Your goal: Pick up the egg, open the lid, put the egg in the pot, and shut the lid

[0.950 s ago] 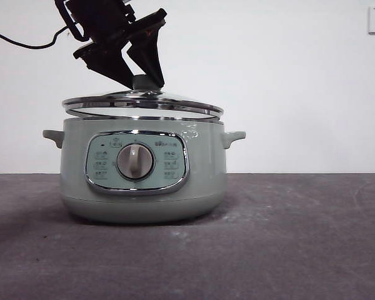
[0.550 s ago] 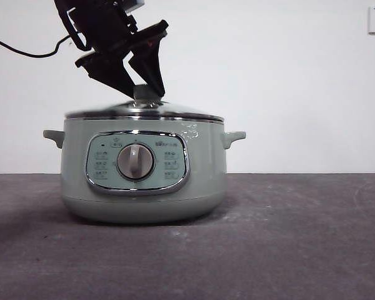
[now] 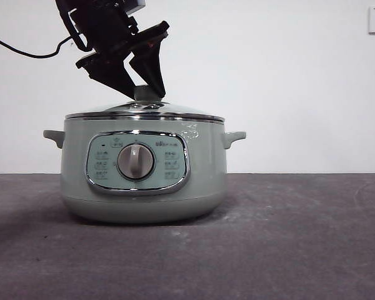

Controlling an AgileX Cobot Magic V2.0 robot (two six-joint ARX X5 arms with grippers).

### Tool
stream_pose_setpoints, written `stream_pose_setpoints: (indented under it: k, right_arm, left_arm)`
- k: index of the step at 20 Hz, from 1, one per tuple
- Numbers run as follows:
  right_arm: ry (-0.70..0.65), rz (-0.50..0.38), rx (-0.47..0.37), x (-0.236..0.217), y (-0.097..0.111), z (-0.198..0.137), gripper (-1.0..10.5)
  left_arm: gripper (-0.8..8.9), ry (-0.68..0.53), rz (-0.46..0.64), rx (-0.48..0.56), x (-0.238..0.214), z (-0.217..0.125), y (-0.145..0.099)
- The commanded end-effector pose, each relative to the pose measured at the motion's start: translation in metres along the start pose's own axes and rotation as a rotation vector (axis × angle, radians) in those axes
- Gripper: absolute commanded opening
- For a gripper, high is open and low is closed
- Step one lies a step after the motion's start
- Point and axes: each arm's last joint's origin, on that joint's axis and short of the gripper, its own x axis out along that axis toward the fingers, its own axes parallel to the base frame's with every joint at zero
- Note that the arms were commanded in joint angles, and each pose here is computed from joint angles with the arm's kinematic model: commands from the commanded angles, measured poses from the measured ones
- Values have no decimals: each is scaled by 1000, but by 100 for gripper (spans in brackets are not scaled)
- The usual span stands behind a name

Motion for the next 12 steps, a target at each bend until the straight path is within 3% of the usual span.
stream_pose_setpoints:
  k: [1, 12]
  right_arm:
    - [23, 34, 12, 0, 1, -3, 476]
    - [154, 246, 32, -2, 8, -16, 473]
  left_arm:
    - [563, 71, -10, -19, 8, -9, -1]
    - [563, -10, -11, -8, -49, 0, -8]
